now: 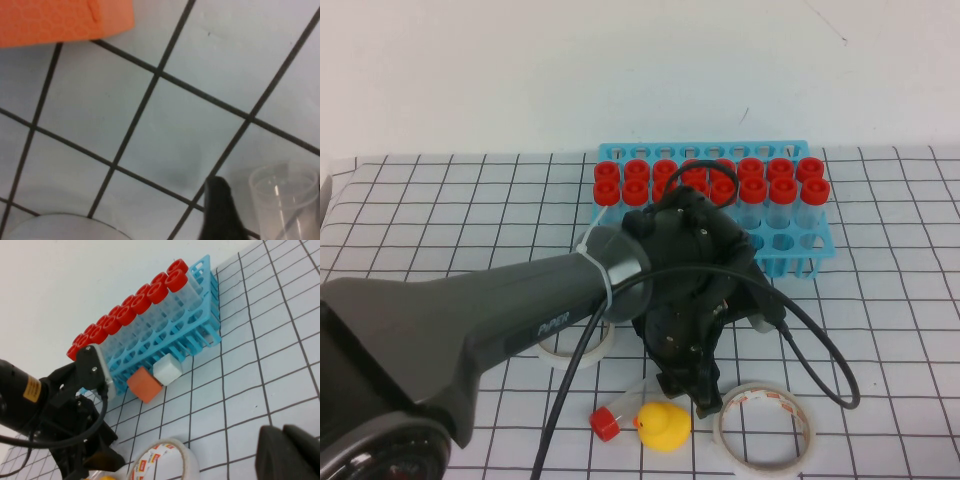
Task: Place the test tubes
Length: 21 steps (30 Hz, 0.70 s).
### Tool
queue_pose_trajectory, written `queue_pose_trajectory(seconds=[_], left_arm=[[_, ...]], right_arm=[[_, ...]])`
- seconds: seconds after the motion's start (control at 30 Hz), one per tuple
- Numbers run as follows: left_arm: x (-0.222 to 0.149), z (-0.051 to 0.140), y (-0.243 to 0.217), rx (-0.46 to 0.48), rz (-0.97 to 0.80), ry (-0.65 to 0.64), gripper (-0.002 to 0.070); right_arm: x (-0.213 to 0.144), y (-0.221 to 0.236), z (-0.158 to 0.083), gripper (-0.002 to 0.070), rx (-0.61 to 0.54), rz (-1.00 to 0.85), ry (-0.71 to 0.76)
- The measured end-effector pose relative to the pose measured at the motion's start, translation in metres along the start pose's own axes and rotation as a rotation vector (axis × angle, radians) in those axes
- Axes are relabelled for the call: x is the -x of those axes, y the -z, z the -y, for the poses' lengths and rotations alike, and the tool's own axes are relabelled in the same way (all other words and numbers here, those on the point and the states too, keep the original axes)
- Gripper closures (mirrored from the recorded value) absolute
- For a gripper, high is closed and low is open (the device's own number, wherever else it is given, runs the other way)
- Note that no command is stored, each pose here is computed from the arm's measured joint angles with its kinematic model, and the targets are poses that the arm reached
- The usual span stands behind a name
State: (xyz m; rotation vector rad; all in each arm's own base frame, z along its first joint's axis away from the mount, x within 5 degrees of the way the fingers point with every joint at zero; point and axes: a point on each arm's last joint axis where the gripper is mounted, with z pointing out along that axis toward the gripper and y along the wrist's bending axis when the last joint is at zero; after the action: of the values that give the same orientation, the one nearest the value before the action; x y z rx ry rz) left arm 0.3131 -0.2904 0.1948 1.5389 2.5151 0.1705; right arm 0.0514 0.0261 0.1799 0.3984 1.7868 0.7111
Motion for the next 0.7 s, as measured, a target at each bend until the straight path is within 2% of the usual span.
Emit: queue_pose_trajectory(seconds=[0.17, 0.43, 0.53, 0.7], left_arm=[[0.000, 0.001, 0.000, -0.007, -0.004, 0.010, 0.0470], [-0.003, -0.004, 0.015, 0.031, 0.017, 0.002, 0.0468], [-0.009, -0.006, 0.050, 0.035, 0.076, 0.035, 0.0468], [-0.031, -0.009, 0.140, 0.061, 0.315, 0.086, 0.0468]], right_arm=[[0.000, 0.000, 0.000, 0.0678, 0.000, 0.000, 0.002], [0.000, 0.000, 0.000, 0.0678, 0.000, 0.000, 0.002], [0.000, 0.000, 0.000, 0.0678, 0.000, 0.000, 0.002], [0.000, 0.000, 0.000, 0.0678, 0.000, 0.000, 0.002]])
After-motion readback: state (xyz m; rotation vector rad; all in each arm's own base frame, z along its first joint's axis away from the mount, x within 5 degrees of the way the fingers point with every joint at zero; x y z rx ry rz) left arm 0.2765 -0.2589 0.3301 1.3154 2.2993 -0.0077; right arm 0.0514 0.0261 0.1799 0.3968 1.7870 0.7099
